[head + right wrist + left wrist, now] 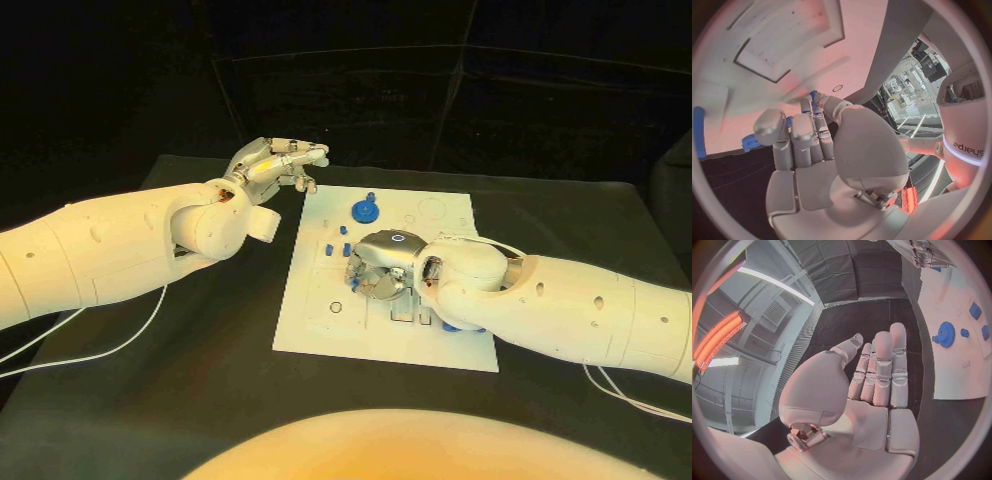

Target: Assemble the parts on the task board

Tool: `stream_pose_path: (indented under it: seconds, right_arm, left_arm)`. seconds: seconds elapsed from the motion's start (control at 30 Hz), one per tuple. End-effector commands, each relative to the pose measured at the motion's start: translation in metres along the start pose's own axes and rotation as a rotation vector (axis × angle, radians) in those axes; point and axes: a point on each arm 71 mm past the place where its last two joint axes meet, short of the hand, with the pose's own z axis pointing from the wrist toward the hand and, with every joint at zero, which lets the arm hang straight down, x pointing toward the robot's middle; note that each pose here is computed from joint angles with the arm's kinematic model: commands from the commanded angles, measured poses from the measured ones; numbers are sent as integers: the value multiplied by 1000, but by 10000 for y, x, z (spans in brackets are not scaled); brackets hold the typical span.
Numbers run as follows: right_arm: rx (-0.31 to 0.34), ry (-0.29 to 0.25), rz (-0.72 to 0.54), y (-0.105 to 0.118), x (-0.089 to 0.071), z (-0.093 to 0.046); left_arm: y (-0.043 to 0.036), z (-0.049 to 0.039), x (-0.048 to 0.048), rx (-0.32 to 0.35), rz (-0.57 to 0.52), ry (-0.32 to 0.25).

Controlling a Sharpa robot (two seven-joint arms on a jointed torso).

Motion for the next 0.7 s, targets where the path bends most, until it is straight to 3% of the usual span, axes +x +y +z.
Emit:
stream_pose_path:
  seconds: [0.03, 0.43, 0.7]
  right_arm:
    - [-25, -13, 20, 22, -15, -5]
    - [-39, -3, 36, 15, -9, -35]
    - [-15, -83, 42, -37, -63, -54]
  left_arm:
    - [-13, 8, 5, 4, -4, 15]
    - [-12, 8, -48, 0, 0, 7]
    - [-12, 9, -57, -1, 0, 6]
